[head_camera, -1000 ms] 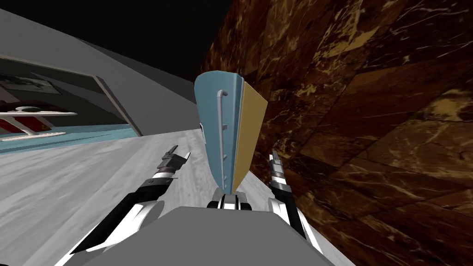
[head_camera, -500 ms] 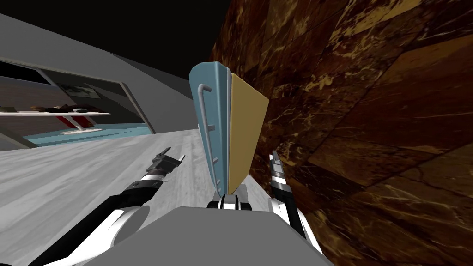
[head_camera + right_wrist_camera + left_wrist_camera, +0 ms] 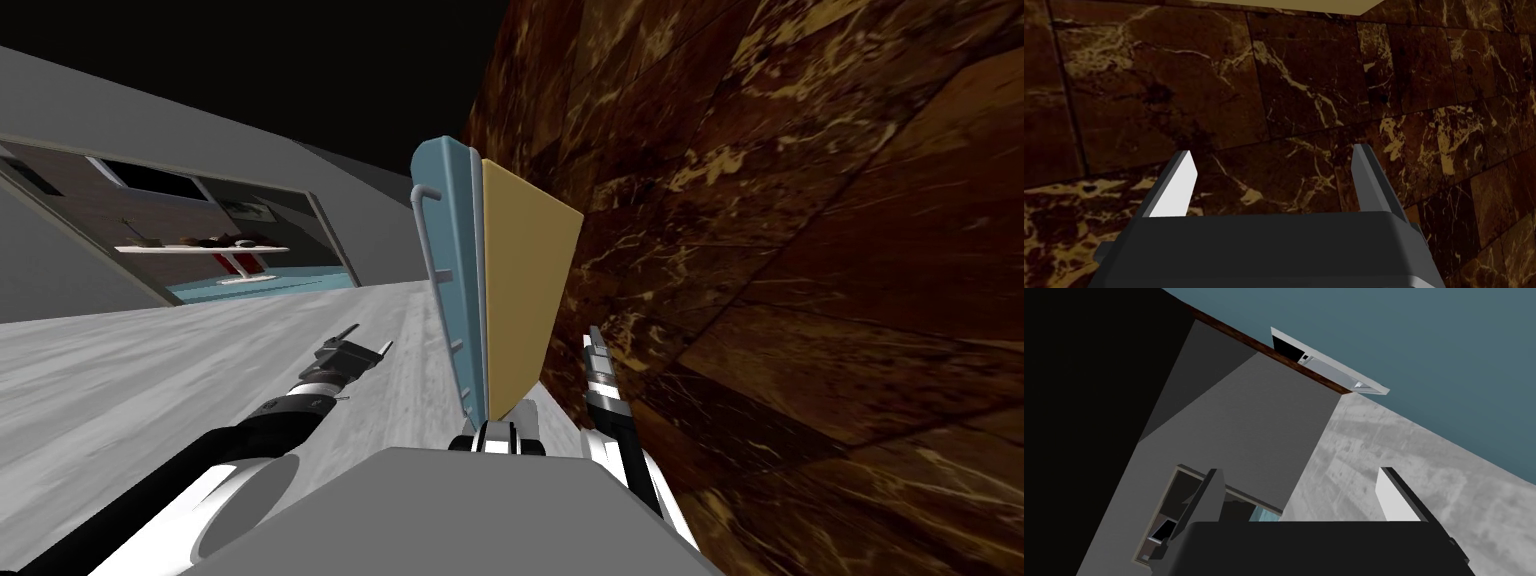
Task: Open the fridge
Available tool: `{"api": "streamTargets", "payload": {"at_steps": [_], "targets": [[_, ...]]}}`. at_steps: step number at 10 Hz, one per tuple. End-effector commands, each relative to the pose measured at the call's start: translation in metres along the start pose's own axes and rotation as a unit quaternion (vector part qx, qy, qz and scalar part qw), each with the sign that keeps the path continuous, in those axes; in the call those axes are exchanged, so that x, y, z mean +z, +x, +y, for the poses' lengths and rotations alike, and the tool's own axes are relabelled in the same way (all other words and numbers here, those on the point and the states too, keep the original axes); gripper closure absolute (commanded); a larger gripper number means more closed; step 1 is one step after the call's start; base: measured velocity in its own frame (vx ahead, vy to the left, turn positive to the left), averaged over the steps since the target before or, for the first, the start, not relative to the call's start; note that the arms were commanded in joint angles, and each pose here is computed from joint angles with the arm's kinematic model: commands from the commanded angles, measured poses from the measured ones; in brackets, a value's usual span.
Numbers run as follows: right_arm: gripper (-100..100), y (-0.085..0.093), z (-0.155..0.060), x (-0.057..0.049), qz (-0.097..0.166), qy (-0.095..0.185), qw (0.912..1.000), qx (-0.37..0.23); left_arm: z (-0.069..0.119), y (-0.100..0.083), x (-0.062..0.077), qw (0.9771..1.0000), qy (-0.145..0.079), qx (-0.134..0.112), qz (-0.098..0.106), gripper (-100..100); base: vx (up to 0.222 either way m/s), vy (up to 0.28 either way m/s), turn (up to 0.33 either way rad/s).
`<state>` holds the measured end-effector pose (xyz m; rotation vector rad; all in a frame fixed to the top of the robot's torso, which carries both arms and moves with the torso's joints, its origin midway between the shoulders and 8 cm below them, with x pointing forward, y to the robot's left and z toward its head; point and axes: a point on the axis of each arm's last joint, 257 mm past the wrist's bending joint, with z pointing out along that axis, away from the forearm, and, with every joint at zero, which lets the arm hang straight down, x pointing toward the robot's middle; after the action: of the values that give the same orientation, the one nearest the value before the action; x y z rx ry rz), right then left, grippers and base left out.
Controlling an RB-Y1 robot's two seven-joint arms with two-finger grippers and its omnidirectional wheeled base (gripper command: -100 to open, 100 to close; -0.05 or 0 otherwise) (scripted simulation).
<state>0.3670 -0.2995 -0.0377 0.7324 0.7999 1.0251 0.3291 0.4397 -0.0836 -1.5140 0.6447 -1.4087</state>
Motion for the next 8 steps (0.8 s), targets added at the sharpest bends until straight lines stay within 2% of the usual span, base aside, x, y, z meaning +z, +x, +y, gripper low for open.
{"api": "streamTargets", "payload": {"at_steps": [1, 4, 5, 6, 8], "targets": [[0, 0.0000, 0.0000, 0.0000, 0.000, 0.000, 1.0000, 0.000, -0.0006, -0.0077, -0.0025, 0.9999, -0.009, -0.011, -0.009, -100, 0.015, -0.048, 0.116], [0, 0.0000, 0.0000, 0.0000, 0.000, 0.000, 1.0000, 0.000, -0.0006, -0.0077, -0.0025, 0.9999, -0.009, -0.011, -0.009, -100, 0.003, -0.030, 0.021], [0, 0.0000, 0.0000, 0.0000, 0.000, 0.000, 1.0000, 0.000, -0.0011, -0.0149, -0.0049, 0.9995, -0.017, -0.021, -0.018, -100, 0.023, -0.062, 0.169], [0, 0.0000, -0.0001, -0.0001, 0.000, 0.000, 1.0000, 0.000, -0.0011, -0.0149, -0.0049, 0.9995, -0.017, -0.021, -0.018, -100, 0.011, -0.084, 0.089], [0, 0.0000, 0.0000, 0.0000, 0.000, 0.000, 1.0000, 0.000, -0.0011, -0.0149, -0.0049, 0.9995, -0.017, -0.021, -0.018, -100, -0.003, -0.016, -0.022]]}}
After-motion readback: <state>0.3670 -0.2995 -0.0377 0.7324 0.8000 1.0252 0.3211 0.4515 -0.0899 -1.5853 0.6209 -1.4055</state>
